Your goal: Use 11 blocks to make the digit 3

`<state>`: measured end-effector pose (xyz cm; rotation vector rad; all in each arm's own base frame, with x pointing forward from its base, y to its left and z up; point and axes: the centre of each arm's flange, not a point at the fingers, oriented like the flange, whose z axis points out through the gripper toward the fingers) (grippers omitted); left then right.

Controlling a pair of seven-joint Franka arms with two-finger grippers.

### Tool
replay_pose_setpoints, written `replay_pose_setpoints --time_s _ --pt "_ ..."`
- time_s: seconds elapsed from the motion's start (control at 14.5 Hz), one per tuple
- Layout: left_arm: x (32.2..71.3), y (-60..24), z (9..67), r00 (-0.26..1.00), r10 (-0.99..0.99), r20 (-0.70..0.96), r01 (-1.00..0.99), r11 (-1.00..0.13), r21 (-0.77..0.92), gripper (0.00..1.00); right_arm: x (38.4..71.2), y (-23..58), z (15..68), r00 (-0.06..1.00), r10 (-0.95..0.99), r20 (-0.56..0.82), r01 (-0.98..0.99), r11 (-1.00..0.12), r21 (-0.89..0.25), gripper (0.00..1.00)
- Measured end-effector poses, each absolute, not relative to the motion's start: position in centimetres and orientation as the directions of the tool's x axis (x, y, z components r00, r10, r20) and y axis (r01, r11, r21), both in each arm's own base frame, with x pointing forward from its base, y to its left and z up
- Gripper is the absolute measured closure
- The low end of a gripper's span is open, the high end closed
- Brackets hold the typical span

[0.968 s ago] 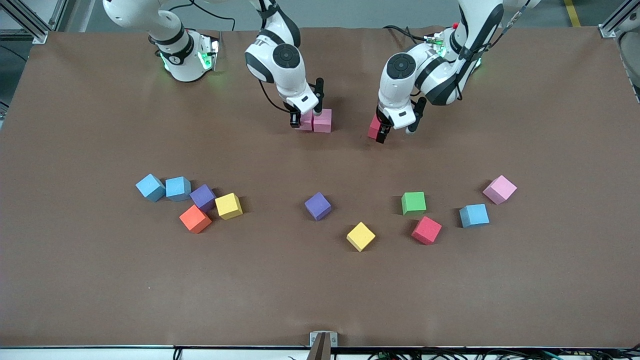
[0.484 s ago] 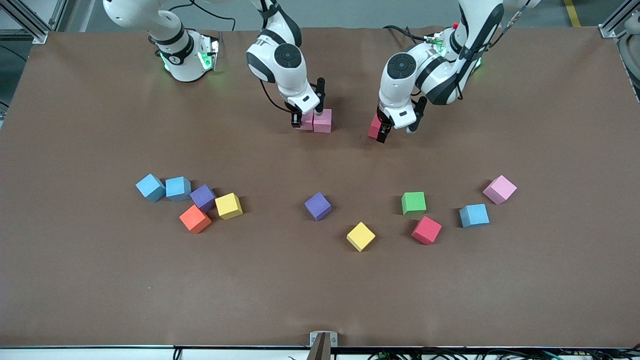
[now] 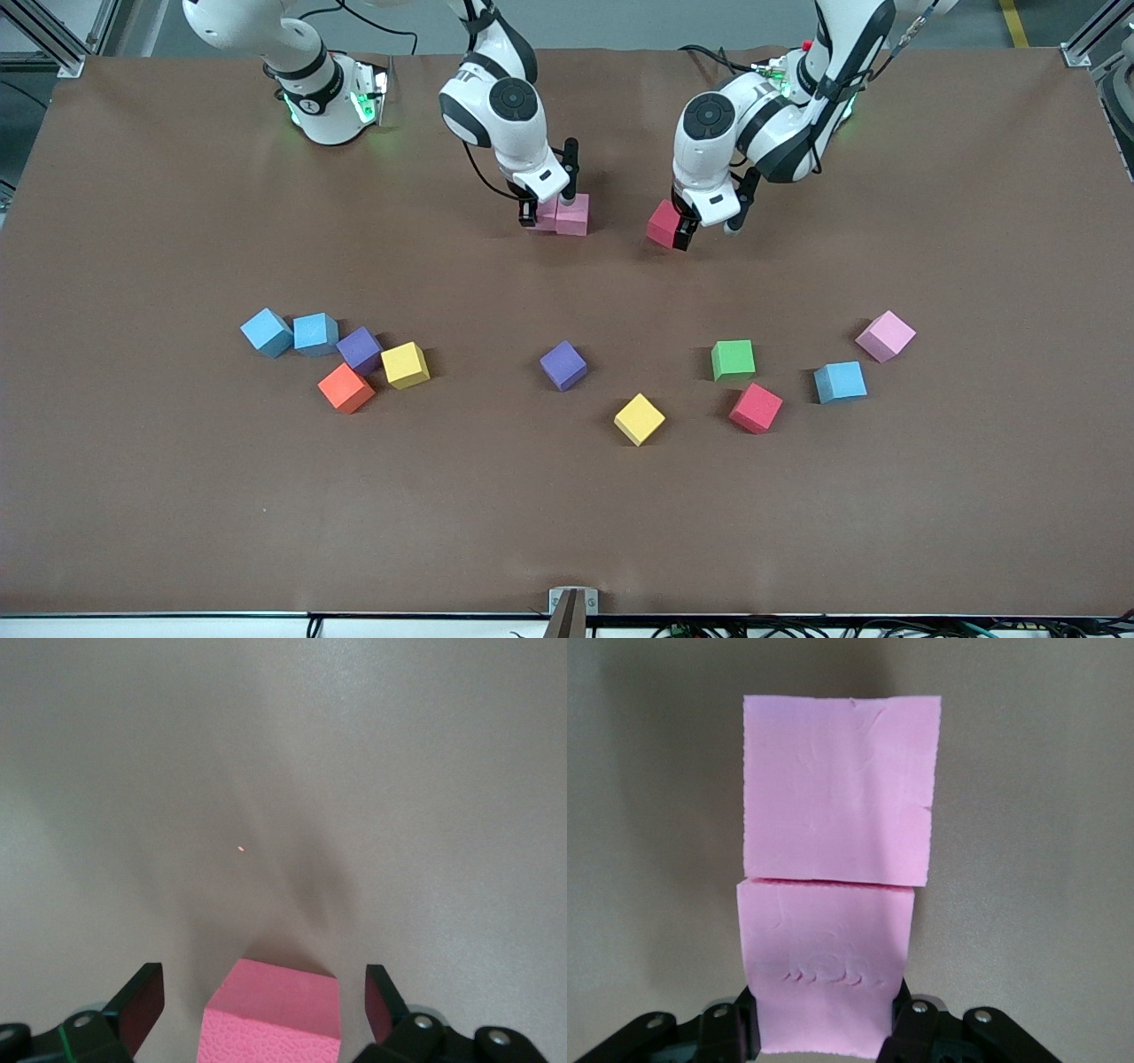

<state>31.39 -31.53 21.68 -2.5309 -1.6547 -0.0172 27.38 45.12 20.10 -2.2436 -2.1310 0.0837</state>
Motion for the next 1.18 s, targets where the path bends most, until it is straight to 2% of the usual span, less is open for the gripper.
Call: replay_pose_setpoints --time_s 0.07,0.14,0.41,0.48,0.62,0.69,0.76,0.83,0.97,1.18 --pt "31.3 -31.6 21.7 0.405 0.911 0.074 0.913 -0.398 -0.093 0.00 27.4 45.1 20.1 0.051 0.999 -0.007 0.996 -0.052 -0.071 0.48" --pt "31.2 -31.7 21.6 0.408 0.910 0.073 0.911 -0.401 -0.094 0.00 27.4 45.1 20.1 0.052 0.999 -0.008 0.996 -0.052 -0.071 0.43" --pt "30.6 -32.3 20.7 0.421 0.906 0.049 0.905 -0.415 -0.093 0.00 27.9 45.1 19.3 0.062 0.998 -0.013 0.996 -0.063 -0.070 0.06" --pt "30.5 -32.4 20.3 0.422 0.906 0.043 0.904 -0.416 -0.097 0.00 28.1 45.2 19.4 0.064 0.998 -0.009 0.996 -0.064 -0.067 0.00" --pt "30.4 -32.5 19.7 0.422 0.906 0.029 0.903 -0.417 -0.098 0.04 28.4 45.5 20.0 0.064 0.998 -0.008 0.996 -0.065 -0.067 0.00" --pt "30.4 -32.7 19.4 0.422 0.907 0.018 0.904 -0.418 -0.093 0.10 28.4 45.6 20.5 0.064 0.998 -0.013 0.995 -0.064 -0.071 0.00" --pt "30.3 -32.8 19.2 0.421 0.907 0.009 0.904 -0.419 -0.089 0.10 28.5 45.6 21.1 0.063 0.998 -0.019 0.995 -0.064 -0.077 0.00" --pt "30.3 -32.8 19.0 0.421 0.907 0.003 0.903 -0.419 -0.089 0.16 28.5 45.6 21.9 0.062 0.998 -0.025 0.995 -0.063 -0.081 0.00" --pt "30.1 -33.1 18.8 0.423 0.906 -0.003 0.902 -0.422 -0.088 0.37 28.5 45.5 23.7 0.062 0.998 -0.031 0.994 -0.065 -0.088 0.00" --pt "29.6 -34.5 19.3 0.376 0.927 -0.006 0.924 -0.375 -0.070 0.39 29.4 44.8 26.6 0.089 0.996 -0.027 0.992 -0.091 -0.087 0.00"
